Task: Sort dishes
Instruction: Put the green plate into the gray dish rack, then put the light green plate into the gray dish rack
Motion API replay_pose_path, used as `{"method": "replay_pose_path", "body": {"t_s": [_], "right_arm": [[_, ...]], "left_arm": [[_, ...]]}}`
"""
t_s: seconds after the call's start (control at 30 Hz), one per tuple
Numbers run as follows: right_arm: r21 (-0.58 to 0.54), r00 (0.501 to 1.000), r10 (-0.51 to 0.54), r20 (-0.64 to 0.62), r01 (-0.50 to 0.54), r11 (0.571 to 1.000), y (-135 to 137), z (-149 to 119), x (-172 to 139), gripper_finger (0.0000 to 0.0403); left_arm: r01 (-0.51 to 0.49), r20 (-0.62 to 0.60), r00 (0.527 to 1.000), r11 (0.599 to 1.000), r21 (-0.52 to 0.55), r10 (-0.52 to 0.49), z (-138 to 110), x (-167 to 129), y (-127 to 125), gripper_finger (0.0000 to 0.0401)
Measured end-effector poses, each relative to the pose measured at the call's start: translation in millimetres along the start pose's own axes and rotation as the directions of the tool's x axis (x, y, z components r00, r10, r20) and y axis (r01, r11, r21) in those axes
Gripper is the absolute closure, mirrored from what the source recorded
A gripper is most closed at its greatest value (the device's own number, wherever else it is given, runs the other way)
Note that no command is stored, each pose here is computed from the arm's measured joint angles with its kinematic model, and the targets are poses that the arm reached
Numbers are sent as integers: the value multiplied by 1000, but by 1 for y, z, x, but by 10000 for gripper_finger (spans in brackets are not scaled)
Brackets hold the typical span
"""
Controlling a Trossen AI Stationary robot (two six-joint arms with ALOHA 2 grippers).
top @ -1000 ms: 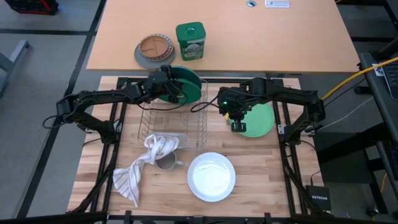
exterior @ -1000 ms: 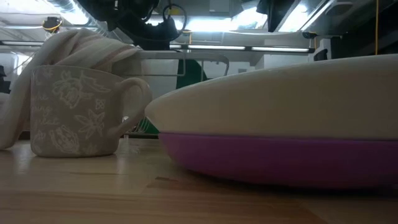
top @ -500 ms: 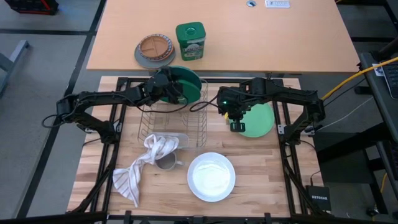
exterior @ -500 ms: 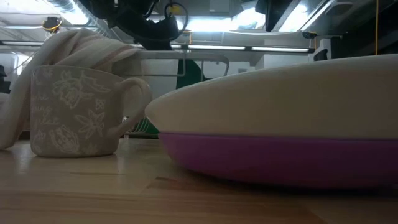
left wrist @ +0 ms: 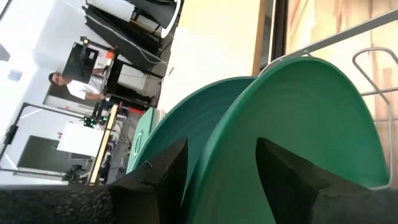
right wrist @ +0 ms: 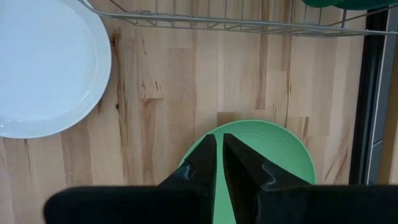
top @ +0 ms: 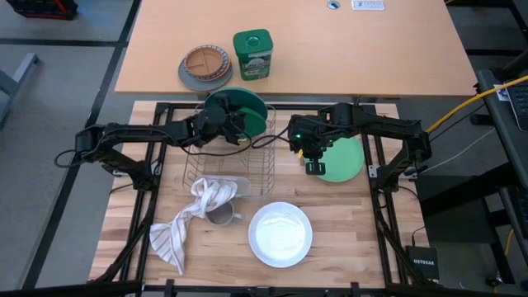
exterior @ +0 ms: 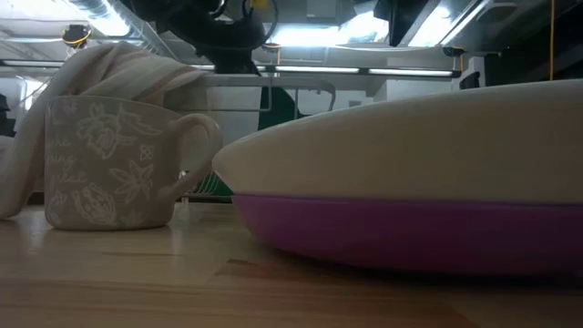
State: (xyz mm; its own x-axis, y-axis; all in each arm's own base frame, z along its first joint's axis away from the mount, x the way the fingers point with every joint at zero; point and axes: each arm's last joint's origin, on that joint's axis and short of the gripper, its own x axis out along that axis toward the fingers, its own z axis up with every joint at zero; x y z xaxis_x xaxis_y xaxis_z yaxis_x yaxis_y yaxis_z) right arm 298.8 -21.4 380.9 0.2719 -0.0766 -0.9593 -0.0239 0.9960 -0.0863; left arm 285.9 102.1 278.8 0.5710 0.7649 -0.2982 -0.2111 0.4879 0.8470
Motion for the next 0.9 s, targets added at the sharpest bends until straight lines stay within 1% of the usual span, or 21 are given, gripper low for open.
{"method": "replay_pose_path", "body": {"t_s": [0.23, 0.37, 0.53, 0.63, 0.8, 0.9], "right_arm": [[0, 1000, 0, -1, 0, 1000, 0, 0, 0, 371], [0, 1000, 0, -5, 0, 1000, 0, 0, 0, 371], [-1, 998, 6, -61, -6, 1000, 0, -6, 0, 371], [4, 997, 7, -81, -7, 1000, -2, -8, 0, 371], [27, 996, 3, -84, 0, 1000, -12, -10, 0, 371], [44, 996, -6, -88, 10, 999, -26, -12, 1, 371]], "left_arm": [[-25, -19, 1000, 999, 30, 25, 4, -5, -3, 221], [-30, -7, 1000, 999, 29, 30, 9, -8, -6, 221], [-101, 34, 994, 995, -11, 101, 19, -15, -3, 221], [-138, 58, 989, 990, -8, 138, 24, -20, 0, 221], [-142, 81, 986, 990, -26, 143, 28, -30, 2, 221], [-137, 106, 984, 987, -79, 145, 32, -39, 3, 221]]}}
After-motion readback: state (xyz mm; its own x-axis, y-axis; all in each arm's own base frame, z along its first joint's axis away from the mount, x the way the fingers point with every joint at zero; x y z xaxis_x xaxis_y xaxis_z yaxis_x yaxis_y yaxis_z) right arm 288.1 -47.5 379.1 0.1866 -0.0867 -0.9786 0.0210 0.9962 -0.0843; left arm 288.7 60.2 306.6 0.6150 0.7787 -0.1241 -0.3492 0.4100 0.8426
